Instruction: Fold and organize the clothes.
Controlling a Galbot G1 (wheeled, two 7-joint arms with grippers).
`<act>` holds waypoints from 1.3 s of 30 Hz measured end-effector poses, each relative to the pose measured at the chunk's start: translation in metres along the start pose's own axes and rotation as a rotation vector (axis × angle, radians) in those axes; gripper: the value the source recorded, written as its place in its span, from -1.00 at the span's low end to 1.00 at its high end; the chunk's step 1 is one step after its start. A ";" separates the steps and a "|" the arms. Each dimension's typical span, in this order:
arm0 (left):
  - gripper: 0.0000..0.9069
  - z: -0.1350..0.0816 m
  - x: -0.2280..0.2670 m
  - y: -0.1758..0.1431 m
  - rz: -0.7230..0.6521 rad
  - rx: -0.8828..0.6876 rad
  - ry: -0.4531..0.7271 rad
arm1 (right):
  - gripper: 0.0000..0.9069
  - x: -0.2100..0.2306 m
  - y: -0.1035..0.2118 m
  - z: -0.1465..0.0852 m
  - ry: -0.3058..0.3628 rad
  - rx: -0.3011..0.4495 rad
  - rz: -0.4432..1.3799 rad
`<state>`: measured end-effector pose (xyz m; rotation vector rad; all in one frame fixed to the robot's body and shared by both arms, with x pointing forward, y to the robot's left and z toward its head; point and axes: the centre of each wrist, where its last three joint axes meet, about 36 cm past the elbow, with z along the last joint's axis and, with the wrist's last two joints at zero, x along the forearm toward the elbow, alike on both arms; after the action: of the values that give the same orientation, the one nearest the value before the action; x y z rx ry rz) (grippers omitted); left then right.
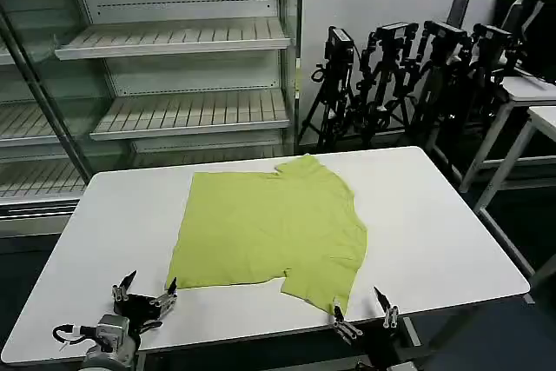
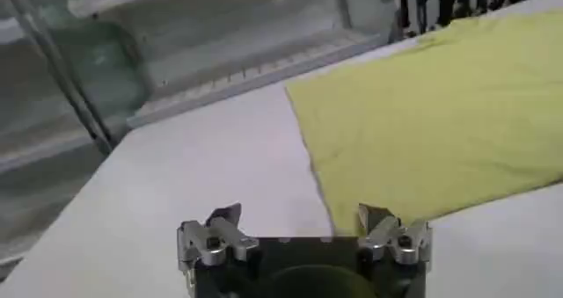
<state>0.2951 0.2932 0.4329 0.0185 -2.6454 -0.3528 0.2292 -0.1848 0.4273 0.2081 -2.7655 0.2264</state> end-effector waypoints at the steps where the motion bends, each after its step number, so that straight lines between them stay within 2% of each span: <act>1: 0.78 0.000 0.000 0.001 0.003 0.002 0.003 | 1.00 0.001 0.000 0.000 0.006 -0.003 0.001; 3: -0.18 0.000 0.000 0.002 0.011 0.010 0.009 | 1.00 0.002 0.001 -0.001 0.017 -0.010 0.004; 4: -0.93 0.001 0.001 0.003 0.017 0.015 0.011 | 0.82 0.002 0.001 -0.002 0.022 -0.013 0.004; 5: -0.98 0.001 0.000 0.003 0.022 0.021 0.015 | -0.07 0.002 0.002 -0.002 0.028 -0.017 0.004; 7: -0.98 0.002 0.000 0.004 0.036 0.036 0.021 | -1.00 0.002 0.002 -0.002 0.040 -0.024 0.000; 26: -0.98 0.011 -0.001 0.008 0.132 0.183 0.056 | -1.00 -0.001 0.007 -0.005 0.089 -0.072 -0.048; 39: -0.98 -0.004 -0.002 0.004 0.180 0.263 0.013 | -1.00 -0.015 -0.007 -0.025 -0.009 -0.073 -0.043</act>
<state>0.2988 0.2963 0.4364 -0.1321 -2.6361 0.0553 0.2522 -0.1849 0.4459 0.2494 -2.7689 0.1133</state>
